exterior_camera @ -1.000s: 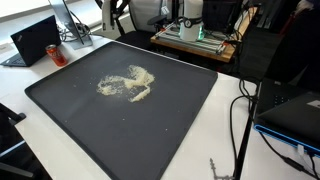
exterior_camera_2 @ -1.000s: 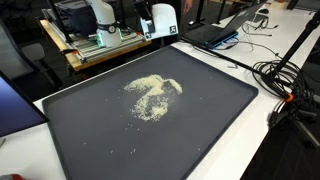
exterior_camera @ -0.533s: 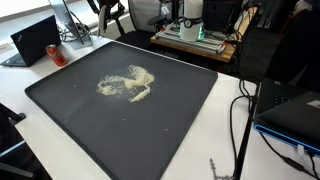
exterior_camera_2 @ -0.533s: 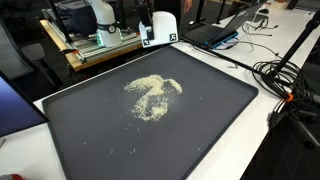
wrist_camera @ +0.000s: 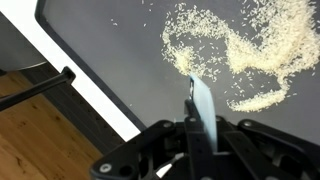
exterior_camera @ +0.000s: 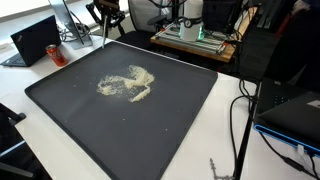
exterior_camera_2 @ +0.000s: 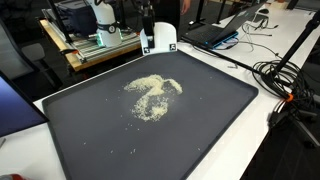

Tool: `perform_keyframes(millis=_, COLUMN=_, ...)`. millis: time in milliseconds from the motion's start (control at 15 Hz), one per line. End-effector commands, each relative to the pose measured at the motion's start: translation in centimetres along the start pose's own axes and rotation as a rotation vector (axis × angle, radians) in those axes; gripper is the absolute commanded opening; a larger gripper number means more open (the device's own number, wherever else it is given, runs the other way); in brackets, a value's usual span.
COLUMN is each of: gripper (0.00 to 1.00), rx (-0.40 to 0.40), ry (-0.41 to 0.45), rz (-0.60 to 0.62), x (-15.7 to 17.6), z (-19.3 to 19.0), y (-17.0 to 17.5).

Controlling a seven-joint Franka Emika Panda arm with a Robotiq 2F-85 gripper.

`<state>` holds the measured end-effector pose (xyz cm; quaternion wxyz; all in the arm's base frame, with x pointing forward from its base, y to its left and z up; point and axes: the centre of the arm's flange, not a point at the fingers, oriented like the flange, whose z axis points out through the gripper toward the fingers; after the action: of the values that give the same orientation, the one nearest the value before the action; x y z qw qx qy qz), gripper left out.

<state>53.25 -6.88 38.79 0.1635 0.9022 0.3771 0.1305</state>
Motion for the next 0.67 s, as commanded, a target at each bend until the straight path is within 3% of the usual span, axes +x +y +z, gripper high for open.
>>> perform_keyframes(millis=0, gripper=0.01, rx=0.006, ry=-0.092, rz=-0.061, x=0.9, z=3.6, y=1.8)
perform_keyframes(millis=400, gripper=0.01, rx=0.025, ry=-0.238, rz=-0.037, x=-0.1, z=9.7, y=3.3)
perform_keyframes(millis=600, gripper=0.01, rx=0.049, ry=-0.299, rz=0.07, x=-1.0, z=12.1, y=3.9)
